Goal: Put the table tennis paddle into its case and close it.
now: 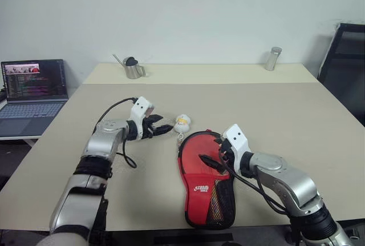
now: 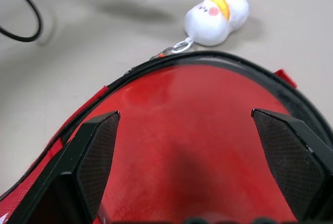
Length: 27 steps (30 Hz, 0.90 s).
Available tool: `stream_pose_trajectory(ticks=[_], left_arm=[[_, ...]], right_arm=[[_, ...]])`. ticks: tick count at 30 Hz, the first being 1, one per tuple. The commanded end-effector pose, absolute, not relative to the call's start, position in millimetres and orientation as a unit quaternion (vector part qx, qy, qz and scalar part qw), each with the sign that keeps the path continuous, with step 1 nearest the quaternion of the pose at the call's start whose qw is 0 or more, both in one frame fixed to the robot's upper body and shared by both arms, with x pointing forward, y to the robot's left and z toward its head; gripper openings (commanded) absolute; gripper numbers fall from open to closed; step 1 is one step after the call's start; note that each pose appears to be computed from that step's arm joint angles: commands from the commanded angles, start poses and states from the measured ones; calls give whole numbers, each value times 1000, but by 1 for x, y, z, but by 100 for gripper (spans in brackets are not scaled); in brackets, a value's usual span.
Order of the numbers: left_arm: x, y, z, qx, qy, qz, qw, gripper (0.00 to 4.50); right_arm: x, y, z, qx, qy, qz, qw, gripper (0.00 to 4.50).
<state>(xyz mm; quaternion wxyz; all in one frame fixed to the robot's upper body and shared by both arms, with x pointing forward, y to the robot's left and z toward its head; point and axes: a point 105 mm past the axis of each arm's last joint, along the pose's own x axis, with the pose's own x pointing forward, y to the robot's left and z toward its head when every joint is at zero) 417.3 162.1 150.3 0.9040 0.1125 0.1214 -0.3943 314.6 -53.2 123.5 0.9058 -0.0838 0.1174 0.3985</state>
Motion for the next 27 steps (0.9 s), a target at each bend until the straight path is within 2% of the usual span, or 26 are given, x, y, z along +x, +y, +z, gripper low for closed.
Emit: stream_pose_trajectory(ticks=[1,2,3,10,17,24,27], left_arm=[[432,145,167,127,104,-404,900,402],[437,143,170,128,99,-397,903,437],[440,141,171,129,97,-390,907,449],[452,128,153,132,137,-363,912,449],[445,114,129,124,190,-387,894,449],[442,117,119,131,201,-385,891,449],[443,119,117,132,202,-379,893,356]], right_arm=[[319,-53,131,-77,99,384,915,450],[319,-52,131,-78,99,383,915,450],[318,-52,130,-78,99,382,916,450],[319,-51,129,-74,100,370,921,450],[318,-47,127,-70,102,371,920,450],[317,-45,126,-67,102,365,923,450],[317,-46,124,-49,113,362,924,450]])
